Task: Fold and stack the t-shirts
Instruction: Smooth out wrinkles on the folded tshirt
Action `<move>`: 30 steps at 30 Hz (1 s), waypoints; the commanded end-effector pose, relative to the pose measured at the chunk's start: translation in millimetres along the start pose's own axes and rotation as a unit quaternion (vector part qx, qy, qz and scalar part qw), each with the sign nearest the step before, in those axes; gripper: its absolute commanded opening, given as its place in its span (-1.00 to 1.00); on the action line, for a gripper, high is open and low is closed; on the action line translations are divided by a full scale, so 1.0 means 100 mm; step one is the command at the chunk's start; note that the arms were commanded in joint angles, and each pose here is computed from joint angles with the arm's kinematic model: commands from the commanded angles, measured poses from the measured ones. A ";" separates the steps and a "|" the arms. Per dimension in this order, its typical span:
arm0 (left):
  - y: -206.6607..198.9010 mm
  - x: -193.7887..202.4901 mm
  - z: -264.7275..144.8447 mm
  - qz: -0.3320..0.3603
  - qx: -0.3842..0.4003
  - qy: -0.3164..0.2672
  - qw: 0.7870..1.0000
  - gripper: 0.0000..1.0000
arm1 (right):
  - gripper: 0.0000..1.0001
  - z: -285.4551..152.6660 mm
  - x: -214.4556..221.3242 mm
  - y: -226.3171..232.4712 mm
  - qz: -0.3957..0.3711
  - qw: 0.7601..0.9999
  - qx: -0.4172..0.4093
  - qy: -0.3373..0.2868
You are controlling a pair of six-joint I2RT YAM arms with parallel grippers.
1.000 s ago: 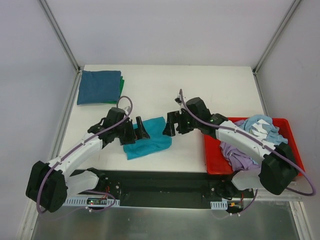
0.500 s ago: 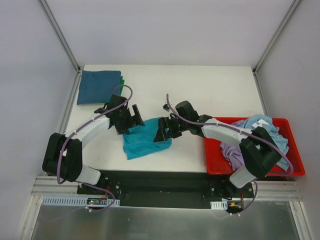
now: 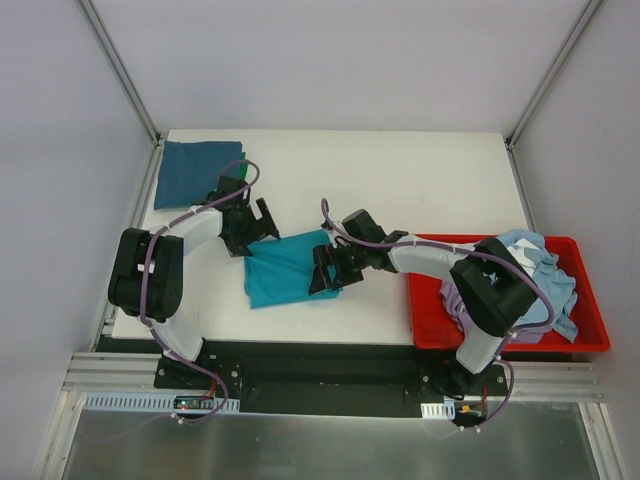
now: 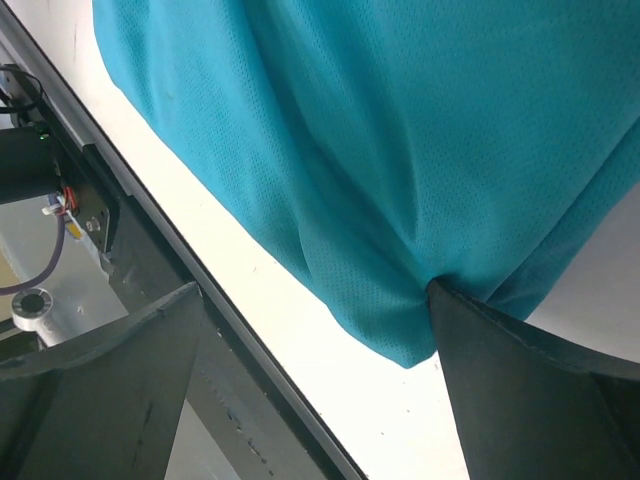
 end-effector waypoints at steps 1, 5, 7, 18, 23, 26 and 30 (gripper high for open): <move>-0.03 -0.05 -0.01 0.025 0.016 0.000 1.000 0.98 | 0.93 -0.11 -0.09 -0.06 -0.020 0.999 0.046 -0.018; -0.25 -0.22 -0.41 0.051 0.056 -0.059 0.995 0.98 | 0.93 -0.44 -0.34 0.13 -0.054 0.992 0.065 -0.090; -0.32 -0.29 -0.67 0.062 0.069 -0.098 0.991 0.98 | 0.93 -0.63 -0.47 0.25 -0.069 0.986 0.069 -0.137; -0.36 0.19 -1.11 0.059 0.137 -0.103 0.983 0.98 | 0.93 -0.63 -1.18 0.69 -0.049 0.980 -0.072 -0.177; -0.37 0.62 -0.89 0.045 0.149 -0.034 0.987 0.98 | 0.93 -0.25 -1.53 0.31 0.008 0.985 -0.043 -0.167; -0.29 0.89 -0.74 0.050 0.148 0.013 0.988 0.98 | 0.93 -0.06 -1.61 -0.01 0.040 0.987 -0.035 -0.151; -0.01 1.14 -0.48 0.042 0.103 0.049 0.993 0.98 | 0.93 0.16 -1.66 -0.33 0.056 0.990 -0.002 -0.128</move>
Point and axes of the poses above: each gripper's point midway between its finger pads, its own z axis out along the fingers, its own y axis along the line the jaws close on, x = y × z, the point moved 3 cm from there along -z, back along the fingers, and after that the axes turned 4 degrees about z, right-handed, at the moved point
